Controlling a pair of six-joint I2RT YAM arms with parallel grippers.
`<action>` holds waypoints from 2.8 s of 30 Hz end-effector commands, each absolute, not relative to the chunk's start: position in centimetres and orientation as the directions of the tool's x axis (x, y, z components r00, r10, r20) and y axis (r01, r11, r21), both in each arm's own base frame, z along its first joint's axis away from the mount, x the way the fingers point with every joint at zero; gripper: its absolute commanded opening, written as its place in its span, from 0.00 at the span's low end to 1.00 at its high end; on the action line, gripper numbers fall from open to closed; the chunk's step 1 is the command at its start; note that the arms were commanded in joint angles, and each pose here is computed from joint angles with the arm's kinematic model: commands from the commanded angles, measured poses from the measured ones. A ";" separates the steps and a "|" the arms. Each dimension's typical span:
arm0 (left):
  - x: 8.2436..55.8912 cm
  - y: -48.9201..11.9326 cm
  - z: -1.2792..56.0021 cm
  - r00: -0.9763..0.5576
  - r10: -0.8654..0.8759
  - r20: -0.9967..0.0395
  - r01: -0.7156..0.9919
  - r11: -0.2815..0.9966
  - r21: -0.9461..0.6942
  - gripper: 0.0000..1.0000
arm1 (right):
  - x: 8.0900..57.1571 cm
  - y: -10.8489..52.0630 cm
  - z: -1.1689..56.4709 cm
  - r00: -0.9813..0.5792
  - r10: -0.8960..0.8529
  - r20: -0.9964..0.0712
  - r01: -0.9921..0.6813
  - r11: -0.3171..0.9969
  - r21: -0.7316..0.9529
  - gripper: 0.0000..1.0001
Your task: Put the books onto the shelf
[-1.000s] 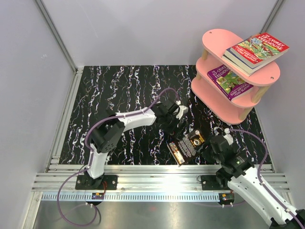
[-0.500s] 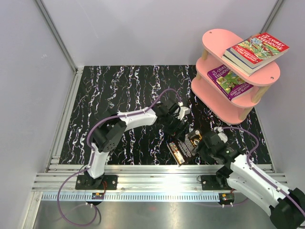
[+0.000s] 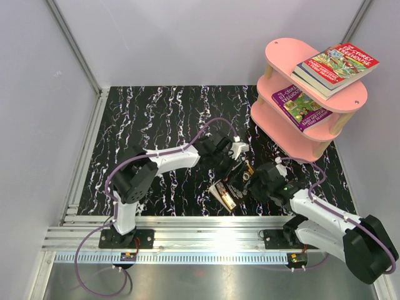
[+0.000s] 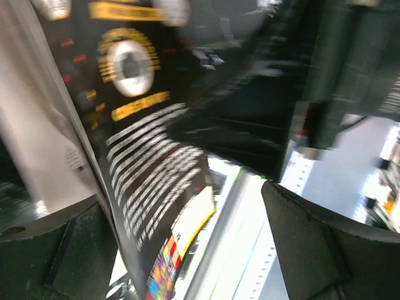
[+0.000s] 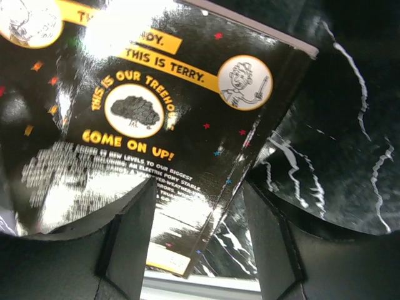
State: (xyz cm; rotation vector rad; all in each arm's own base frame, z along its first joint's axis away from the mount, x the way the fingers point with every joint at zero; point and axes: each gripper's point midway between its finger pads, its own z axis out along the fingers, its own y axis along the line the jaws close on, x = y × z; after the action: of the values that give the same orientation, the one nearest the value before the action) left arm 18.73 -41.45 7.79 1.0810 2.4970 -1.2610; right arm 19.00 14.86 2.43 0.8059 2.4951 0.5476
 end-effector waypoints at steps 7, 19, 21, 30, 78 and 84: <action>15.9 -43.0 12.6 -0.691 0.534 -0.488 0.657 0.183 -0.731 0.77 | 18.3 14.1 1.0 -0.728 0.615 -0.304 0.451 0.763 0.463 0.64; 17.7 -42.0 4.2 -0.753 0.555 -0.353 0.618 0.412 -0.670 0.06 | 17.5 12.9 3.9 -0.684 0.642 -0.346 0.429 0.738 0.521 0.65; 17.8 -42.1 3.7 -0.757 0.552 -0.349 0.614 0.418 -0.670 0.00 | 17.6 12.9 5.0 -0.666 0.653 -0.360 0.406 0.722 0.560 0.67; 18.0 -42.5 9.0 -0.775 0.465 -0.427 0.568 0.218 -0.794 0.00 | 17.3 12.0 6.7 -0.618 0.678 -0.398 0.365 0.696 0.618 0.85; 19.8 -39.2 14.5 -0.915 0.253 -0.314 0.259 -0.228 -0.939 0.16 | 23.2 18.8 8.6 -0.557 0.774 -0.301 0.098 0.421 0.902 0.35; 20.0 -38.4 13.1 -0.929 0.232 -0.288 0.245 -0.196 -0.949 0.45 | 22.2 17.9 8.9 -0.554 0.765 -0.328 0.088 0.446 0.891 0.00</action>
State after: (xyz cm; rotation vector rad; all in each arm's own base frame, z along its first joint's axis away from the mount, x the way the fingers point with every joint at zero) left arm 20.17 -38.91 9.62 0.2740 2.4291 -2.3578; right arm 23.08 17.13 7.93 0.7841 1.9330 1.0852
